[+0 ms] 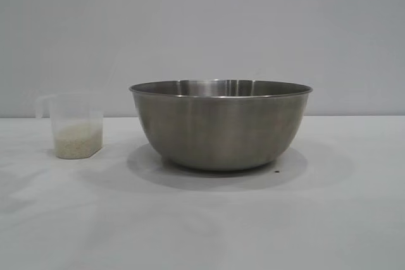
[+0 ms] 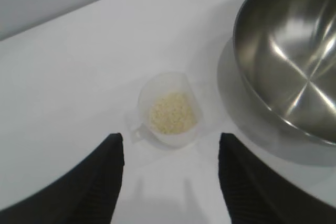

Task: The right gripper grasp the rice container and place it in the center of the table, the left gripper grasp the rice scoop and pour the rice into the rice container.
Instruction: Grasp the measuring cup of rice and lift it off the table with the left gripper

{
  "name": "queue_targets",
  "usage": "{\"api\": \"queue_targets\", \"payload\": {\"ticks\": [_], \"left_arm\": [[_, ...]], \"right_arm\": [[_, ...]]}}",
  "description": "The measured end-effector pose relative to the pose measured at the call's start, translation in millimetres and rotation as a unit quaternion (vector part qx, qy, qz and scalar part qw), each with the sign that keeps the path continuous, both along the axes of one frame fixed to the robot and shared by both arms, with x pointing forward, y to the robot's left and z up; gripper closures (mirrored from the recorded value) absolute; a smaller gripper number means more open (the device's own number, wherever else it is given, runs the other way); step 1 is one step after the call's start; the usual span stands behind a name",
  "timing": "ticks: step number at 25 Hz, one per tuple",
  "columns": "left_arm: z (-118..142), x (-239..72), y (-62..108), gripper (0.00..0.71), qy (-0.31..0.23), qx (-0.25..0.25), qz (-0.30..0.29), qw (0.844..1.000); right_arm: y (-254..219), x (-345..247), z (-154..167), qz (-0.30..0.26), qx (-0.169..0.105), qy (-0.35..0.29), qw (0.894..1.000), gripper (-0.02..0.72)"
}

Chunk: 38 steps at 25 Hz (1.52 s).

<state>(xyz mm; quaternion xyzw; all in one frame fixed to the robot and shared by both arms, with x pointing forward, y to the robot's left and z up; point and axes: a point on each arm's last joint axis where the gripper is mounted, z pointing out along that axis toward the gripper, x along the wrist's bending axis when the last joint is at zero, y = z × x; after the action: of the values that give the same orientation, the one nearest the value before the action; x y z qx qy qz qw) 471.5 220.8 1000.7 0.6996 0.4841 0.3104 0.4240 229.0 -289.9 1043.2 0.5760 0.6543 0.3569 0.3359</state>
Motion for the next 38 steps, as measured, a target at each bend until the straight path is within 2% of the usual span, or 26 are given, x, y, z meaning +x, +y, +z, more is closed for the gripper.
{"api": "queue_targets", "payload": {"ticks": [10, 17, 20, 21, 25, 30, 33, 38], "left_arm": [[-38, -38, 18.4, 0.368, -0.104, -0.054, 0.035, 0.992], [-66, -46, 23.9, 0.368, -0.126, -0.052, 0.046, 0.99], [-86, -42, 24.9, 0.368, -0.096, -0.042, 0.061, 0.993], [-95, -40, 24.8, 0.441, -0.077, -0.037, 0.065, 0.994], [-121, -30, 22.6, 0.591, -0.026, -0.02, 0.075, 0.997], [-136, -23, 20.2, 0.583, -0.001, -0.009, 0.075, 0.997], [-136, -19, 18.7, 0.475, -0.005, -0.011, 0.075, 0.997], [-132, -7, 17.7, 0.483, -0.023, -0.019, 0.092, 0.995]], "right_arm": [[0, 0, 0, 0.0, 0.0, 0.0, 1.0, 0.199], [0, 0, 0, 0.0, 0.0, 0.0, 1.0, 0.199], [0, 0, 0, 0.0, 0.0, 0.0, 1.0, 0.199], [0, 0, 0, 0.0, 0.0, 0.0, 1.0, 0.199], [0, 0, 0, 0.0, 0.0, 0.0, 1.0, 0.199], [0, 0, 0, 0.0, 0.0, 0.0, 1.0, 0.199], [0, 0, 0, 0.0, 0.0, 0.0, 1.0, 0.199], [0, 0, 0, 0.0, 0.0, 0.0, 1.0, 0.199]]}}
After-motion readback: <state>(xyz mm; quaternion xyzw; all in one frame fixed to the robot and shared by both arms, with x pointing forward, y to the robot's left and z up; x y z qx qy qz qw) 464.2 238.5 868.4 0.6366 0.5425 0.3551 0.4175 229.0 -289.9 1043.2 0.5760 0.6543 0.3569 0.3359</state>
